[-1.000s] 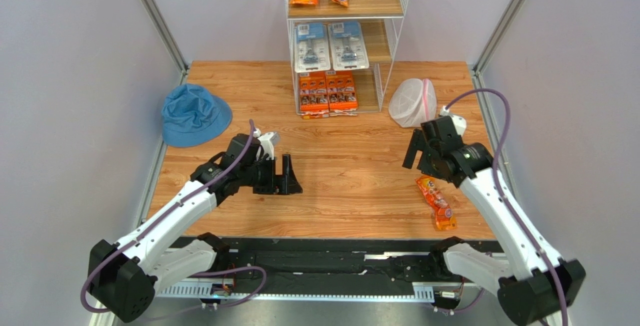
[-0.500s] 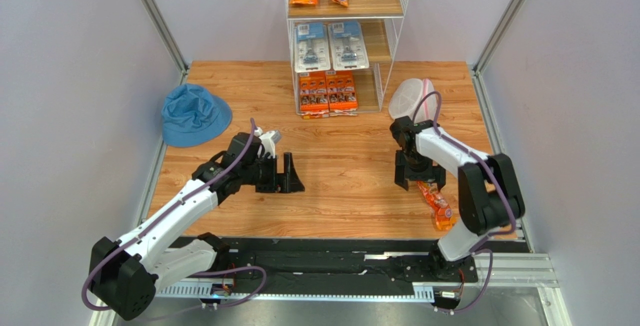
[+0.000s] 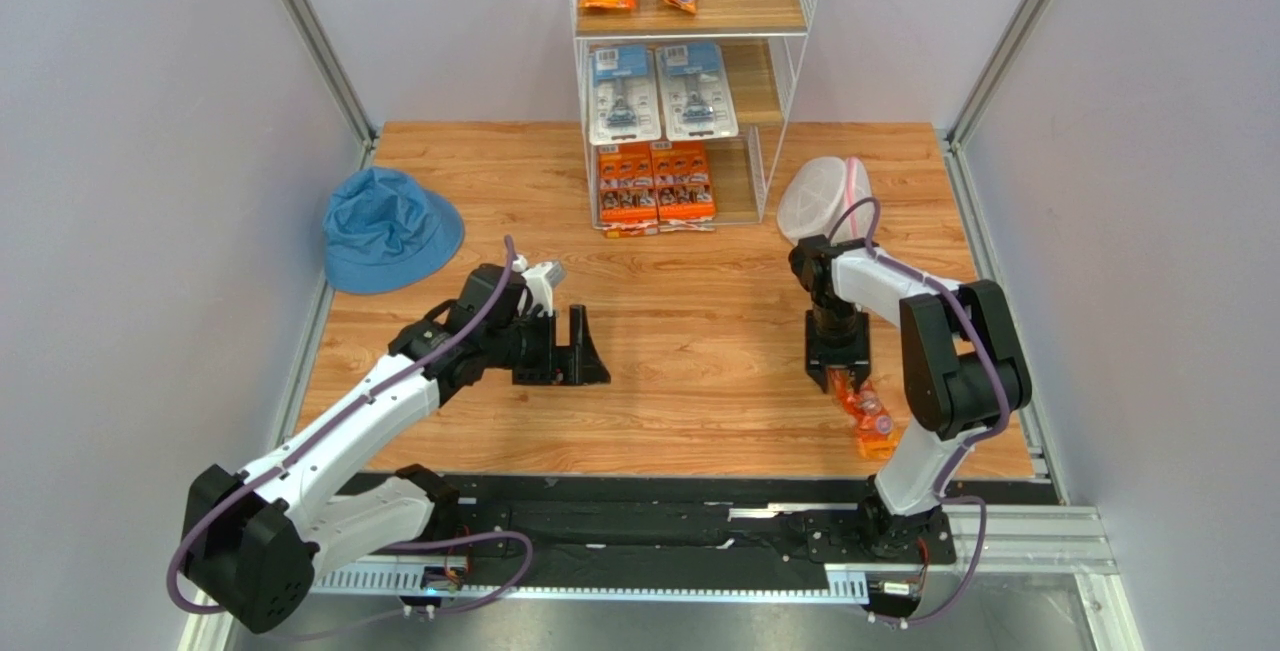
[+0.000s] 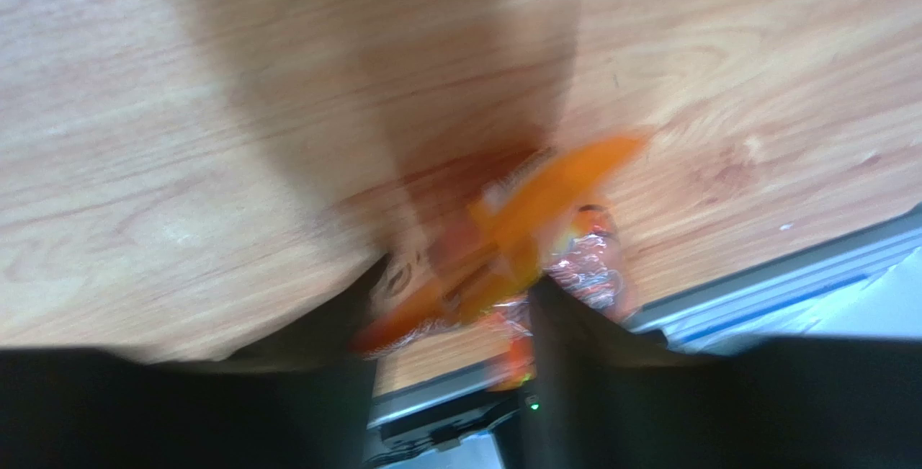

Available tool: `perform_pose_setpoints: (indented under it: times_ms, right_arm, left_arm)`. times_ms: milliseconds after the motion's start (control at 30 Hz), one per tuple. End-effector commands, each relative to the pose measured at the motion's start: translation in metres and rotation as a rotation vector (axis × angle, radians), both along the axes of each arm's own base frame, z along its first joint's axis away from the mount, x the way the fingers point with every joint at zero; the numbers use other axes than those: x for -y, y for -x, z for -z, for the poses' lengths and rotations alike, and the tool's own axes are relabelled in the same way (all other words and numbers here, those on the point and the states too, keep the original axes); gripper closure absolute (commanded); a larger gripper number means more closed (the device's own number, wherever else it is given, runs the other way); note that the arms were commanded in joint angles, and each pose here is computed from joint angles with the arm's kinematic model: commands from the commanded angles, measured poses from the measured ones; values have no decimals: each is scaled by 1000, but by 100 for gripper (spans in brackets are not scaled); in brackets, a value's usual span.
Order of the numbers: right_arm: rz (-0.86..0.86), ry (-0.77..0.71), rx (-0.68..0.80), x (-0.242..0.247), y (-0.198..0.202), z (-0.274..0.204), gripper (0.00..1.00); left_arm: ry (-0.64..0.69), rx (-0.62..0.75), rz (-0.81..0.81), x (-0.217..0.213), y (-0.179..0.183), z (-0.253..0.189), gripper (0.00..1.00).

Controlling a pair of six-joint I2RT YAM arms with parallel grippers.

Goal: Place and organize the shaving razors onto the shelf

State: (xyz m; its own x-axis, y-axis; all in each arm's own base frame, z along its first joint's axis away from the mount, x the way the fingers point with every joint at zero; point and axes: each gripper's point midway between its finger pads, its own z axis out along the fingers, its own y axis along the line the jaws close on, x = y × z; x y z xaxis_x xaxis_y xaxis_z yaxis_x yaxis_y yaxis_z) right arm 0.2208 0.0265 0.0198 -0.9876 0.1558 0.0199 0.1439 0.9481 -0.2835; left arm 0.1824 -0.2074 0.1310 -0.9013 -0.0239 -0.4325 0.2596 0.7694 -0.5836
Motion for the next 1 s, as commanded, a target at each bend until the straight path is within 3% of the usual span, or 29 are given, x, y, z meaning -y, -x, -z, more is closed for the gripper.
perform_pose_setpoints:
  times_ms: [0,233,500,800,967]
  right_arm:
    - [3,-45,14,-4,-6,12,70]
    - [13,-118,88,-16,-11,-2,85]
    - [-51,-268,337,-50,-27,-71,94]
    - [-219,-883,600,-150,-20,-167,97]
    - [-365,-1211,597,-194,3,-207,98]
  left_arm:
    - [19,24,7,4,-4,-5,7]
    - [23,21,11,4,-3,-5,7]
    - [59,33,25,9,-1,-12,7]
    - [230,108,110,34,3,-40,7]
    - [341,151,181,45,13,-53,6]
